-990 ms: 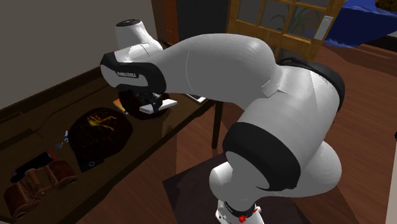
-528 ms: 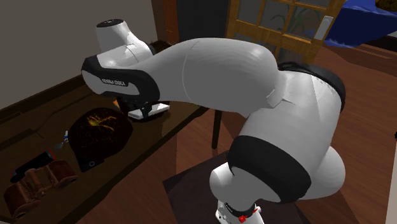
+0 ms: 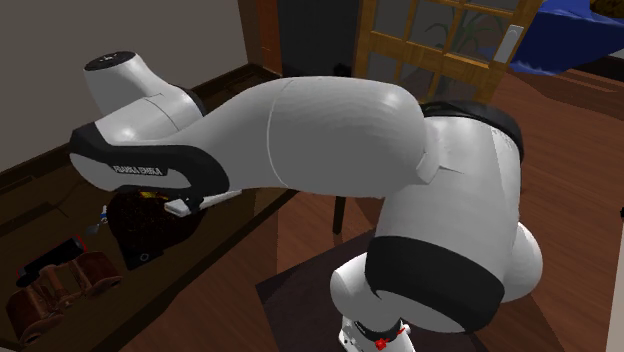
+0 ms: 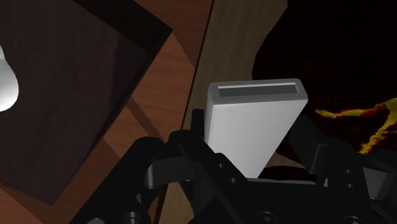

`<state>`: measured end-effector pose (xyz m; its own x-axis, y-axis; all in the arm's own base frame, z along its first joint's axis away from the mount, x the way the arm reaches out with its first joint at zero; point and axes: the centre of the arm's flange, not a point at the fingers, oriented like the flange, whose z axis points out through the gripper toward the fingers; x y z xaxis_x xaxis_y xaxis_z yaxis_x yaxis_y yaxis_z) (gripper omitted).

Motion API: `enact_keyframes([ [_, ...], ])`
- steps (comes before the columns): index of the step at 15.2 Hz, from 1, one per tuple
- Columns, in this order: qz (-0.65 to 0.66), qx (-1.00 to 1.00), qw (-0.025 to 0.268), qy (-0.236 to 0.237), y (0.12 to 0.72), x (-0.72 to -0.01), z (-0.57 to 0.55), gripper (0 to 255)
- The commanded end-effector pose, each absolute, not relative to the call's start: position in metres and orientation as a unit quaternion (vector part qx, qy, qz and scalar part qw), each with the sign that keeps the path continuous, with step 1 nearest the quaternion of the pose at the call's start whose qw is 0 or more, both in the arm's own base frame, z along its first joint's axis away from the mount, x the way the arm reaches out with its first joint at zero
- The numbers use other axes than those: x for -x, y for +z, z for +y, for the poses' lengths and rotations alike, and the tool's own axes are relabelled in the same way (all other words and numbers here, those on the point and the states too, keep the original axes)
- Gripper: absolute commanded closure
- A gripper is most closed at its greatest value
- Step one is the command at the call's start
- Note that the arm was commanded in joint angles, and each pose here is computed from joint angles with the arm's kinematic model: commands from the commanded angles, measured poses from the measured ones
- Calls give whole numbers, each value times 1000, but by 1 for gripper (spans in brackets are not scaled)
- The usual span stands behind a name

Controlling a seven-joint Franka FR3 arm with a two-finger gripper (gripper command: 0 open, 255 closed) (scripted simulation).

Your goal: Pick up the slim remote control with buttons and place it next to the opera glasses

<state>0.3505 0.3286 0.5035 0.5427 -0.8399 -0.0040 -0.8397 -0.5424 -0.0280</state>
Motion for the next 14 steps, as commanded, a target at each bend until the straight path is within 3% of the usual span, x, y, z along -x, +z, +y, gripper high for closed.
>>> enact_keyframes([
  [1, 479, 878, 13, -5, 505, -338, 353, 255],
  [14, 479, 878, 13, -5, 452, -319, 388, 255],
])
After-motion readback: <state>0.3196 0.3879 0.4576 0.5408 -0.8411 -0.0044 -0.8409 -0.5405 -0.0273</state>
